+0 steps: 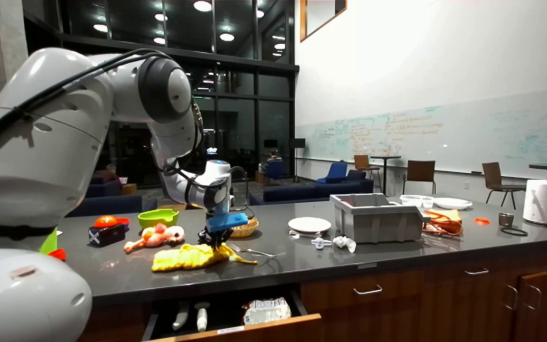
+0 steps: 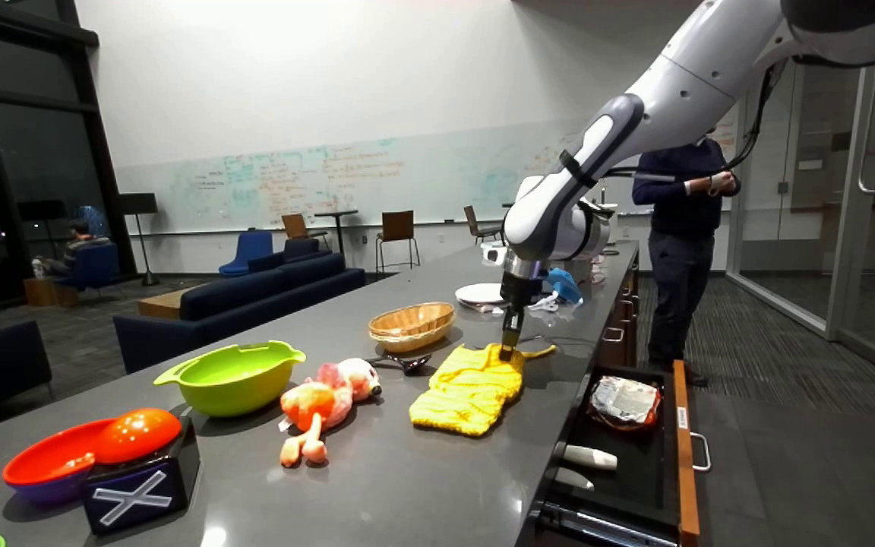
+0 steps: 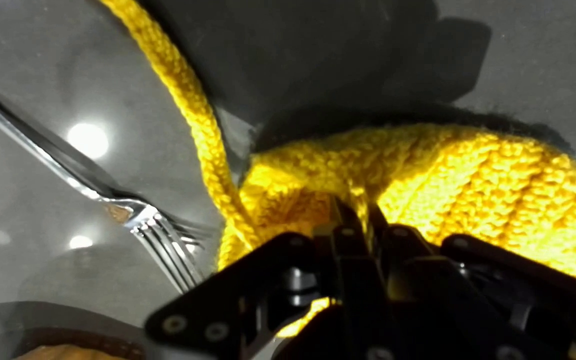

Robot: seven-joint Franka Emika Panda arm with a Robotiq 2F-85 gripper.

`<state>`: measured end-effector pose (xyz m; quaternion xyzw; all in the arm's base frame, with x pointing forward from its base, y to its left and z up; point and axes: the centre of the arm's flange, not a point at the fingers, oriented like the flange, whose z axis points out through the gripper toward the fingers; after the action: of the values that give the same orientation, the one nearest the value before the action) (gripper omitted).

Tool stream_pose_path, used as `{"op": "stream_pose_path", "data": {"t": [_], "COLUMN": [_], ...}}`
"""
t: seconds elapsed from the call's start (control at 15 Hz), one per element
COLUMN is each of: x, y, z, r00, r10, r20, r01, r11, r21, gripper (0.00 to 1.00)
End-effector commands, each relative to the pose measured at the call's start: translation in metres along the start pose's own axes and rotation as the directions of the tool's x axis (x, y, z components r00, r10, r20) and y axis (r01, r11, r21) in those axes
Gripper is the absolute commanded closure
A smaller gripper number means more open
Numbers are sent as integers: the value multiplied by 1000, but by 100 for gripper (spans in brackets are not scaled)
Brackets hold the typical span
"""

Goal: Fold the yellow cloth in half.

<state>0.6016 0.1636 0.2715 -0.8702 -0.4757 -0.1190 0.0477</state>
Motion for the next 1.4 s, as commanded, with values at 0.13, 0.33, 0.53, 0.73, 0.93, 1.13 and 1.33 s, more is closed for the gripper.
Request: {"op": "stream_pose_path", "data": {"t": [0.13,0.33,0.53,0.73,0.93,1.13,1.33], "x": [-2,-16,-36,-55,-62,-52,-42], "y": [7,16,29,39,48,38,14], "z": [-24,-36,-49,-61,-75,-84,-89], "r00": [999,994,986,977,970,974,979], "r10": [49,100,151,190,210,189,160], "r20": [-15,-40,-72,-100,-124,-128,-126], "r01": [-50,-103,-158,-202,-229,-206,-172], "r11": [998,993,983,971,960,968,981], "r21": [-37,-59,-91,-128,-160,-142,-91], "gripper": [99,99,99,99,99,99,99]}}
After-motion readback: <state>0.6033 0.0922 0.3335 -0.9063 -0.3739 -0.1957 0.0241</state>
